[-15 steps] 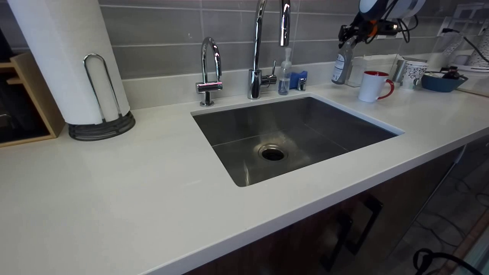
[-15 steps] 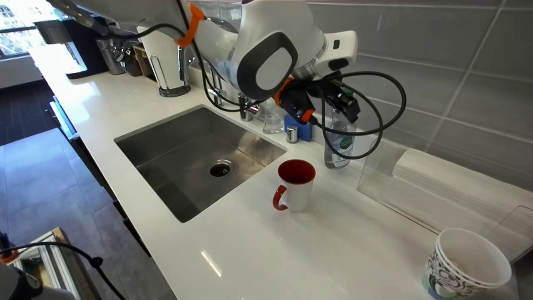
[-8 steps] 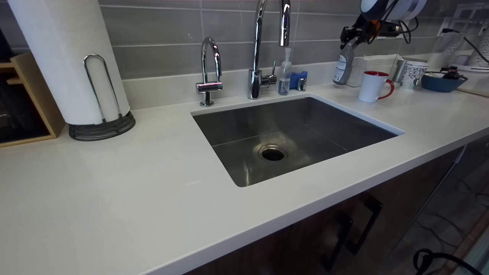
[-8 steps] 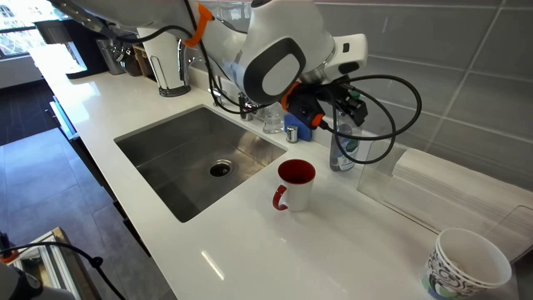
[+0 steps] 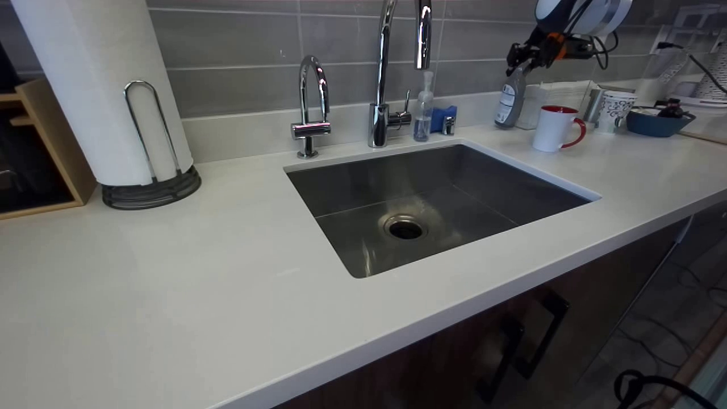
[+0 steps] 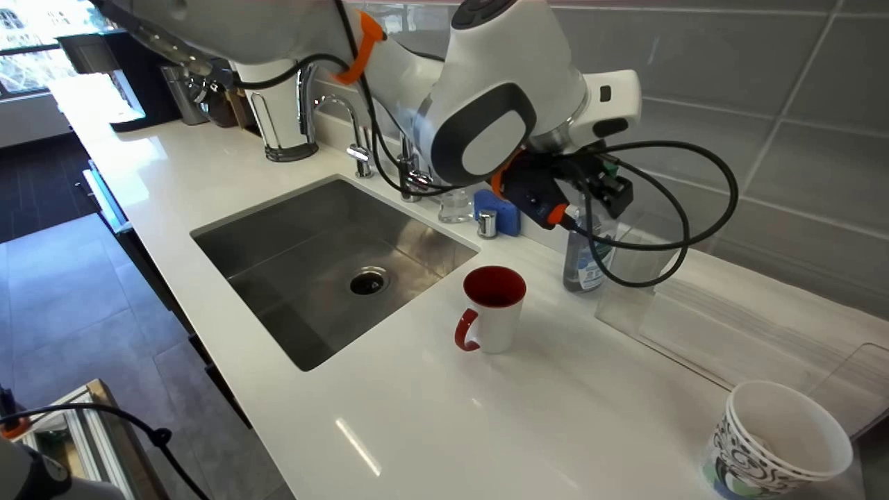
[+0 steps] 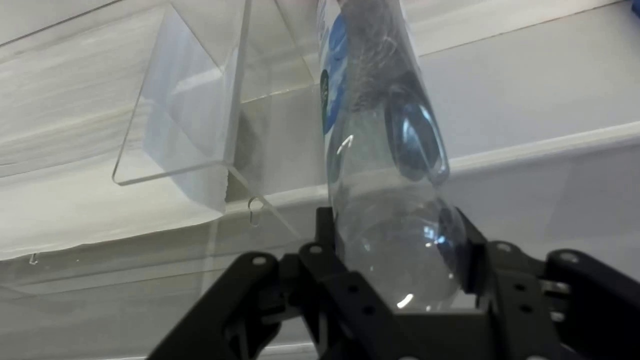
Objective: Move the dishwashing liquid to the right.
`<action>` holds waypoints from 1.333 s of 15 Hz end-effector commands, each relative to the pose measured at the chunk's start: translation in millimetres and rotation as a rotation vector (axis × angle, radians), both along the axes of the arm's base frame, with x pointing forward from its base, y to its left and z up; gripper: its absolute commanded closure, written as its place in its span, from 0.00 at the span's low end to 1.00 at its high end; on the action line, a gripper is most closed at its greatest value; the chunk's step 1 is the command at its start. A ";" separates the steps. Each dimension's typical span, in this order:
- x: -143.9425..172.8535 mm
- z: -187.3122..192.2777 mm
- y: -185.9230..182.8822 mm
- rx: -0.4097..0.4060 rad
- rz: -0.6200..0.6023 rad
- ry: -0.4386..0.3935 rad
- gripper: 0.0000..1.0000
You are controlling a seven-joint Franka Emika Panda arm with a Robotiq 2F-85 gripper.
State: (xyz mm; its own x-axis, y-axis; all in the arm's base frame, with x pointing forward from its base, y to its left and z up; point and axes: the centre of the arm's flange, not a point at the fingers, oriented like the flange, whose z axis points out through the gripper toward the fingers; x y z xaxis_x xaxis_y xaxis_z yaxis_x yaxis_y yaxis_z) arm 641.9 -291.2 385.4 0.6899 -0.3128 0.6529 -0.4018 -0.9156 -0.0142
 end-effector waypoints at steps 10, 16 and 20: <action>5.9 19.9 -6.5 0.028 0.013 0.061 0.00; -28.6 53.3 15.0 0.127 -0.111 0.312 0.00; -44.9 65.0 77.3 0.251 -0.030 0.361 0.00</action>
State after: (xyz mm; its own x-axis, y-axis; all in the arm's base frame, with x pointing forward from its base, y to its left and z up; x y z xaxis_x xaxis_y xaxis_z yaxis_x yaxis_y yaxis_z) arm 617.1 -264.3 440.2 0.8332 -0.4437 0.3299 -0.4665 -0.8845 -0.0115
